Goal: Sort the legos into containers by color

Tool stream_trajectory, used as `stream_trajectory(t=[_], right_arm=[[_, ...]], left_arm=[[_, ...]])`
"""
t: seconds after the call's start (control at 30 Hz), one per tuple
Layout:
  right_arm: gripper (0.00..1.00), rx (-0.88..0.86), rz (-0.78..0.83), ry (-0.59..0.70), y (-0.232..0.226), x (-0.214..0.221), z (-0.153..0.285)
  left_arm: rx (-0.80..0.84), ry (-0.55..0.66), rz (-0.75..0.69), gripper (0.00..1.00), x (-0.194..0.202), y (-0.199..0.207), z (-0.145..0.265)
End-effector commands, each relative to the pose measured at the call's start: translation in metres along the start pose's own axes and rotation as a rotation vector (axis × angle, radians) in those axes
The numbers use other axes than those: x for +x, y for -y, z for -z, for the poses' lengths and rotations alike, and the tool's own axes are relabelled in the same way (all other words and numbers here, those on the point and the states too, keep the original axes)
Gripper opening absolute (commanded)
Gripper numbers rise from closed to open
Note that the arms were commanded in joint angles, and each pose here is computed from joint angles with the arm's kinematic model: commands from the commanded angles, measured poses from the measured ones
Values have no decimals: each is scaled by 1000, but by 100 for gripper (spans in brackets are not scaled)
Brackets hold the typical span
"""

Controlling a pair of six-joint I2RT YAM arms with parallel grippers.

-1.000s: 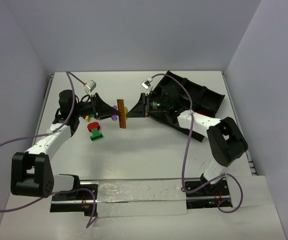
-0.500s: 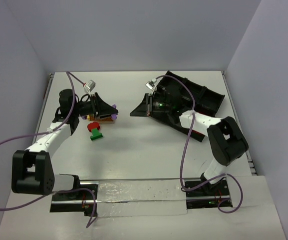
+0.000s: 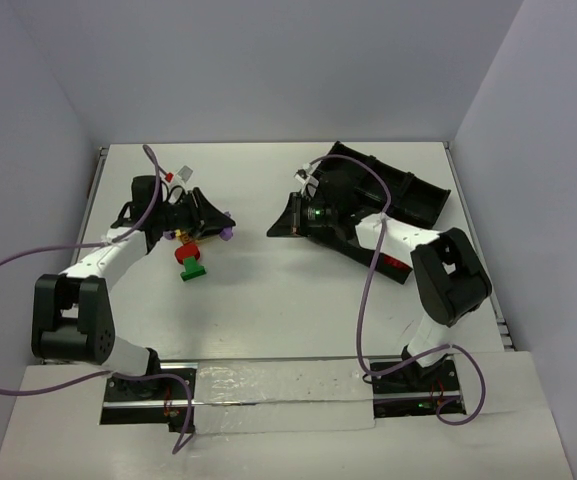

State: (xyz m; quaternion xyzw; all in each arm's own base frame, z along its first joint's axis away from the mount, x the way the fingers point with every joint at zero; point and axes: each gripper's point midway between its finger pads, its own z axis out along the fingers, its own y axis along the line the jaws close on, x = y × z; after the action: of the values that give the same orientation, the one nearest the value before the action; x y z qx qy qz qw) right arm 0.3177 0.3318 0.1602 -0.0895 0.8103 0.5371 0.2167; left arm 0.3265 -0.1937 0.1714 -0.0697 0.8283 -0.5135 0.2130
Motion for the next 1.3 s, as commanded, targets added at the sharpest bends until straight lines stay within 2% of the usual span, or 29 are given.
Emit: stream_trajectory(t=[0.0,0.23,0.33,0.6,0.7,0.97,1.17,1.27], right_arm=[[7,150,131,49,-1,-21,15],[38,443,181,147,18,-41,55],[49,543,195,199,24,-46,75],[61,694,211,338,19,-56,124],[63,727,212,362,21,-53,135],[64,758,196,404,20,-46,153],[64,759,171,420,23,-39,157],[64,752,162,422,23,-35,158]], left_arm=[[-68,41,-47,0,-12,-4,4],[-377,65,-87,0,-12,-49,-3],[-466,55,-113,0,-5,-51,-15],[-690,74,-150,0,12,-60,-56],[-821,114,-153,0,15,-74,-65],[-880,105,-72,0,45,-80,-110],[-949,124,-56,0,52,-97,-117],[-956,119,-46,7,57,-102,-119]])
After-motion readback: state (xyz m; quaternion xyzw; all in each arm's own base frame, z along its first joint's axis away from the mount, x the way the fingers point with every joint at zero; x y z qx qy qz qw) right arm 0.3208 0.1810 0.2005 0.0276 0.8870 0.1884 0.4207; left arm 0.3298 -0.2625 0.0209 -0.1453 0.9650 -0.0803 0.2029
